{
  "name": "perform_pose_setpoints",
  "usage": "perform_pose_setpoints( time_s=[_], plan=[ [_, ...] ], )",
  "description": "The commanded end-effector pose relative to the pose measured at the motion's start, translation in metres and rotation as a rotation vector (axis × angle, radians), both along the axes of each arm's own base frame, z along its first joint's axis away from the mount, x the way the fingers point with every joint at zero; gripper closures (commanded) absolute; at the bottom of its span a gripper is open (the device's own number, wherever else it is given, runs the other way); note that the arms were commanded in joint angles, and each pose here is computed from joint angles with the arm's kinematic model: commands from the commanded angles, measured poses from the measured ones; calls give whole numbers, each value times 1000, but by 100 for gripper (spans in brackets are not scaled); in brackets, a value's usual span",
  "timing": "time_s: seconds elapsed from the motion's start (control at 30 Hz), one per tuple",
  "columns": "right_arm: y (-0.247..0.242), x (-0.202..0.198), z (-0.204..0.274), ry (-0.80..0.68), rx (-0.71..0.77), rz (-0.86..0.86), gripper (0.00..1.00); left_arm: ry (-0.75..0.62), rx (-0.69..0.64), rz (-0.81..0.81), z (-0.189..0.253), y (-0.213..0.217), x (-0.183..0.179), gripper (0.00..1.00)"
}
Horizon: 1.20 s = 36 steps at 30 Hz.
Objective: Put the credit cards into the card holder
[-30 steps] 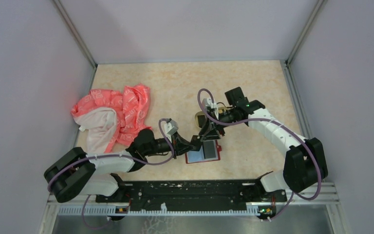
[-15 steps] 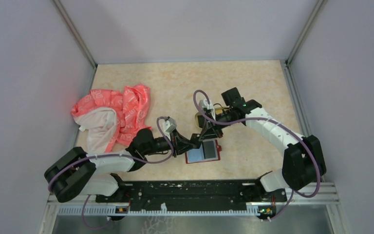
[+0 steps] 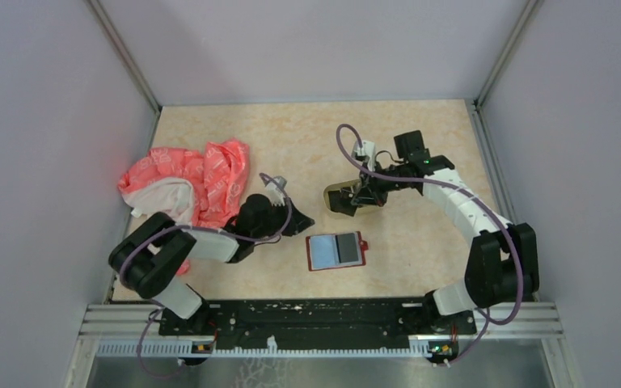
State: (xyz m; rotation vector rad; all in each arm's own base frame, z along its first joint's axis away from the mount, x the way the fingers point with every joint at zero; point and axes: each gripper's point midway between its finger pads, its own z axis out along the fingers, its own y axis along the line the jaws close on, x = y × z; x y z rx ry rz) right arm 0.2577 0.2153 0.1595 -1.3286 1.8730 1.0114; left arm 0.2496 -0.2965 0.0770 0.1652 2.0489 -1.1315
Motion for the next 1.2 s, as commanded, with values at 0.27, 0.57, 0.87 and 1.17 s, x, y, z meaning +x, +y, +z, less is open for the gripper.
perform_pose_setpoints(
  time_s=[0.27,0.57,0.87,1.17],
  plan=[
    [-27,39,32,-105,39,-190,100,359,-4,-72,-55,-63,33,97],
    [-23,31,28,-68,62,-144,100,296,-30,-90,-45,-105,86,94],
    [-14,16,15,84,120,-49,100,128,-79,-67,-12,-105,119,92],
    [-16,-23,0,247,127,-29,100,-216,148,39,62,-16,65,86]
  ],
)
